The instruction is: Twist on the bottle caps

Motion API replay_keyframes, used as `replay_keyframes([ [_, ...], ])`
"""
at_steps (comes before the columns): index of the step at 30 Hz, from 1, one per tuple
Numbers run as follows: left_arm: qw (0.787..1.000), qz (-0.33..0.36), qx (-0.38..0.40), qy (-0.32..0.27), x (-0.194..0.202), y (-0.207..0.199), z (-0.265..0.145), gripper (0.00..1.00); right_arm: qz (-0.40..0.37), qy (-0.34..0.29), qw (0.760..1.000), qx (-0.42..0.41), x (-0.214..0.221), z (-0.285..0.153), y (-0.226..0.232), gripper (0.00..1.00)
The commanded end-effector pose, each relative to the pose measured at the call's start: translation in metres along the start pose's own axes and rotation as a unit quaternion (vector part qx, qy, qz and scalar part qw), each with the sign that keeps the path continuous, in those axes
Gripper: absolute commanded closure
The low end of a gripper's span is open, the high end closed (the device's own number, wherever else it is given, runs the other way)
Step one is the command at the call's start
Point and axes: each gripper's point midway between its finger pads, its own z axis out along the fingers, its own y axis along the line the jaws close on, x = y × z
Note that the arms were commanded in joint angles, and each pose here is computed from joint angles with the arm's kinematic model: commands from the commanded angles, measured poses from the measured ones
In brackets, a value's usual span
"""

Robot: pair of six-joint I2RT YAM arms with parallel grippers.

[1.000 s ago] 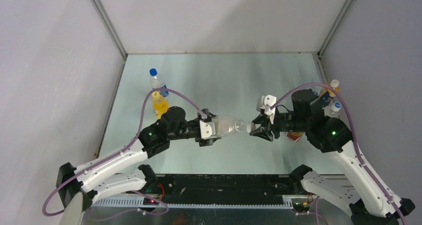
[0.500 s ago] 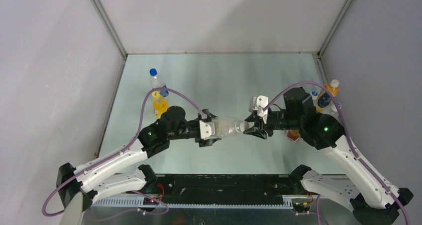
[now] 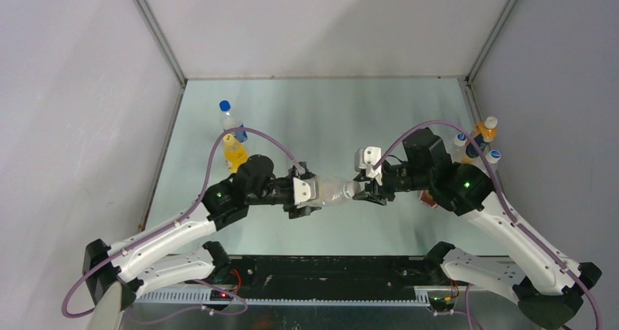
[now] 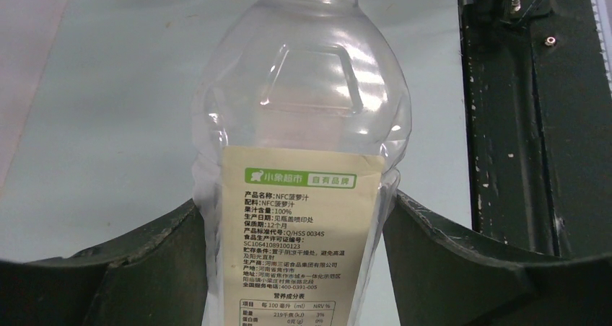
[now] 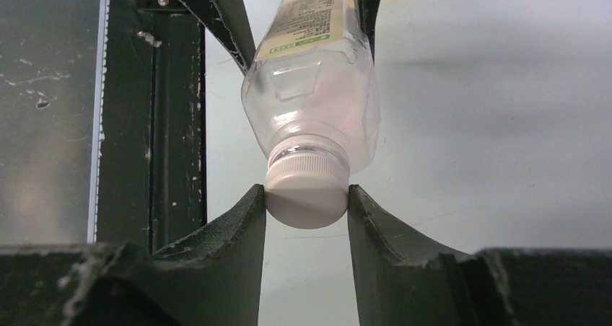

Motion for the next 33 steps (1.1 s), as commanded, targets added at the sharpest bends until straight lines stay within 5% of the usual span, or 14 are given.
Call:
replay_keyframes([
  [1, 0.998, 0.024, 0.008, -0.059, -0.048, 0.009, -0.006, 1.00, -0.025, 0.015, 0.999, -0.016, 0.003, 0.002, 0.004, 1.00],
  [14, 0.995, -0.003, 0.025, -0.093, -0.060, 0.008, 0.000, 1.00, -0.020, 0.033, 0.997, -0.068, 0.015, 0.022, 0.015, 1.00],
  [33, 0.987, 0.020, -0.055, -0.151, -0.080, 0.031, -0.009, 1.00, 0.126, -0.016, 0.991, -0.039, 0.005, 0.016, 0.004, 1.00],
])
